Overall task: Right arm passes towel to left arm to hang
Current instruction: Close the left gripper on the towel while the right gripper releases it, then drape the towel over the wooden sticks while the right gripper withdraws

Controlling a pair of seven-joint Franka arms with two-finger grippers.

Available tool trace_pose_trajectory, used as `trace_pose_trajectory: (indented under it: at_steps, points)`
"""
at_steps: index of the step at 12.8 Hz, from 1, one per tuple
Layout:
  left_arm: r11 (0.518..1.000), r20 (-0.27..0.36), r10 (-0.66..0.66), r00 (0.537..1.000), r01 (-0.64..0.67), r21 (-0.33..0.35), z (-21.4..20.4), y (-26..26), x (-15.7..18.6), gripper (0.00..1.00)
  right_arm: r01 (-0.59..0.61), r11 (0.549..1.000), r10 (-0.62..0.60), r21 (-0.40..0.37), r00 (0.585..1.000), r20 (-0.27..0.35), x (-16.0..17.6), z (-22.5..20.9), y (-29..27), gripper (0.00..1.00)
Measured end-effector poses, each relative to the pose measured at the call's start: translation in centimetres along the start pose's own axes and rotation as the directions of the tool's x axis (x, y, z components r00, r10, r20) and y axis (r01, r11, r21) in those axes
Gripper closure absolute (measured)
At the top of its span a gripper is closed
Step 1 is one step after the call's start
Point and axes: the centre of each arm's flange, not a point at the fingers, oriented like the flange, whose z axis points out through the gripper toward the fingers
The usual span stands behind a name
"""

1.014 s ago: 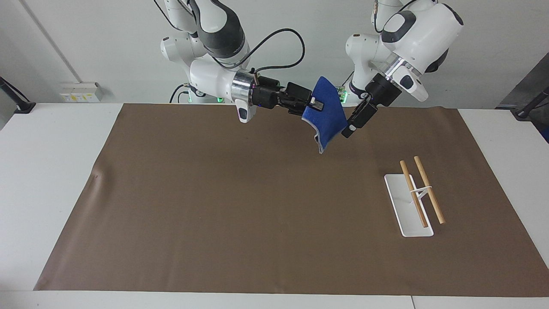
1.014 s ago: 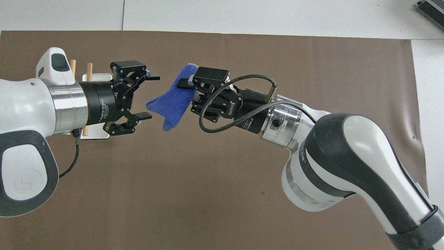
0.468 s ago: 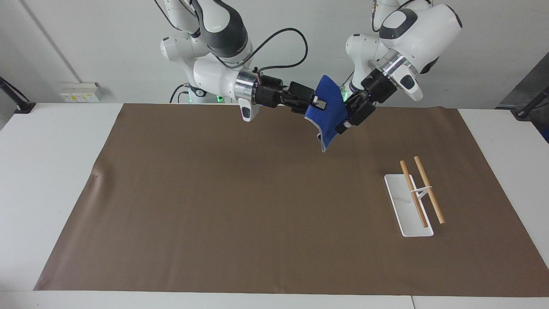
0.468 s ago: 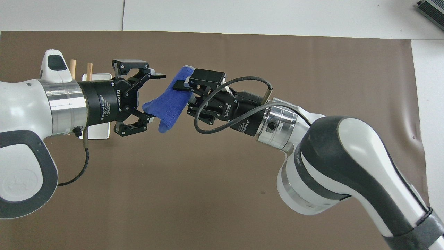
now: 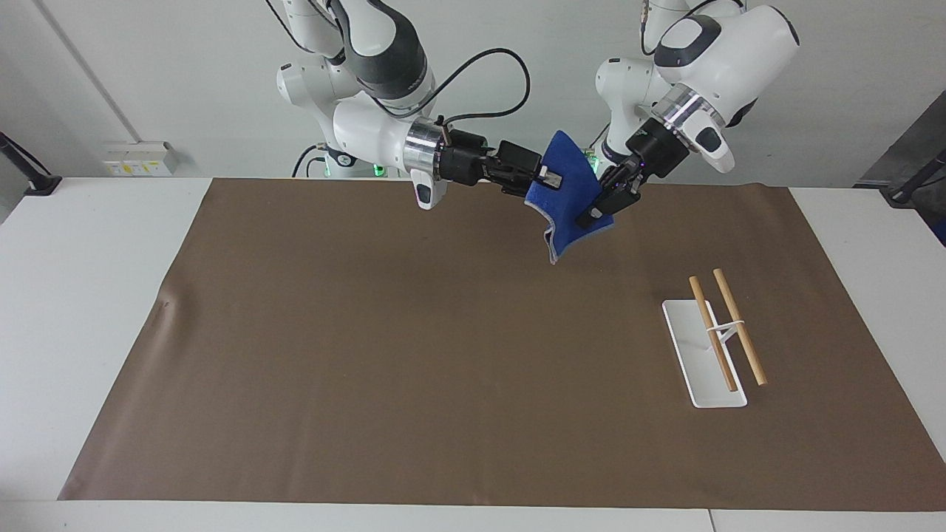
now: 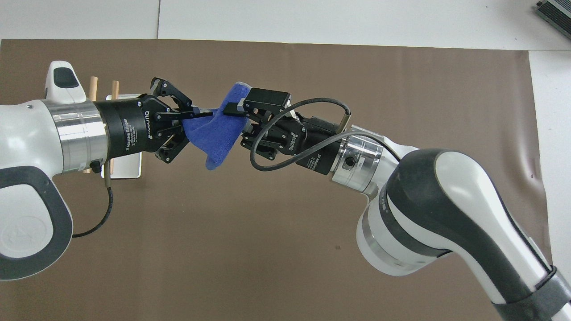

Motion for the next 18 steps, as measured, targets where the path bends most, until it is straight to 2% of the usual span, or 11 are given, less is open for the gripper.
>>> trace_pose_trajectory:
  at_steps: [2, 3, 4, 6, 7, 9, 11, 12, 14, 16, 18]
  points:
    - [1.0, -0.032, 0.026, 0.999, -0.026, 0.01, -0.1, 0.0, 0.2, 0.98, 0.0, 1.0, 0.0, 0.0, 1.0, -0.006, 0.1, -0.1, 0.0, 0.88]
    - [0.999, -0.051, 0.044, 0.998, -0.043, 0.018, -0.1, 0.0, 0.3, 0.98, 0.008, 1.0, -0.008, -0.009, 1.0, -0.026, 0.4, -0.3, 0.0, 0.83]
    - [0.997, -0.077, 0.069, 0.995, -0.067, 0.03, -0.1, 0.0, 0.4, 0.98, 0.047, 0.998, -0.05, -0.047, 0.996, -0.07, 0.9, -0.7, 0.1, 0.83]
    - [0.992, -0.133, 0.122, 0.984, -0.115, 0.056, -0.2, -0.1, 0.7, 0.98, 0.206, 0.957, -0.235, -0.203, 0.963, -0.131, 1.8, -1.6, -0.3, 0.63]
    - [0.988, -0.157, 0.15, 0.976, -0.141, 0.069, -0.2, -0.1, 0.8, 0.98, 0.278, 0.921, -0.321, -0.274, 0.938, -0.127, 2.0, -1.7, -0.4, 0.51]
    - [0.973, -0.19, 0.226, 0.955, -0.211, 0.099, -0.3, -0.1, 1.0, 0.98, 0.392, 0.833, -0.459, -0.392, 0.883, -0.093, 3.0, -2.1, -0.5, 0.26]
    - [0.95, -0.203, 0.306, 0.93, -0.287, 0.119, -0.6, 0.0, 1.5, 0.98, 0.475, 0.718, -0.576, -0.509, 0.816, -0.052, 5.2, -3.6, -0.4, 0.04]
    - [0.932, -0.222, 0.359, 0.906, -0.336, 0.137, -0.9, 0.1, 2.1, 0.98, 0.5, 0.656, -0.624, -0.566, 0.781, -0.032, 6.7, -4.9, -0.5, 0.0]
    - [0.9, -0.254, 0.431, 0.866, -0.391, 0.194, -0.8, -0.3, 3.2, 0.98, 0.531, 0.528, -0.689, -0.663, 0.724, 0.032, 9.4, -7.7, -0.5, 0.0]
    - [0.879, -0.265, 0.464, 0.845, -0.402, 0.256, 0.4, -1.6, 4.4, 0.98, 0.551, 0.403, -0.712, -0.73, 0.691, 0.128, 11.2, -9.9, -0.6, 0.0]
    - [0.879, -0.28, 0.456, 0.844, -0.378, 0.291, 1.2, -2.6, 6.7, 0.98, 0.545, 0.314, -0.702, -0.777, 0.685, 0.196, 12.1, -11.4, -0.7, 0.0]
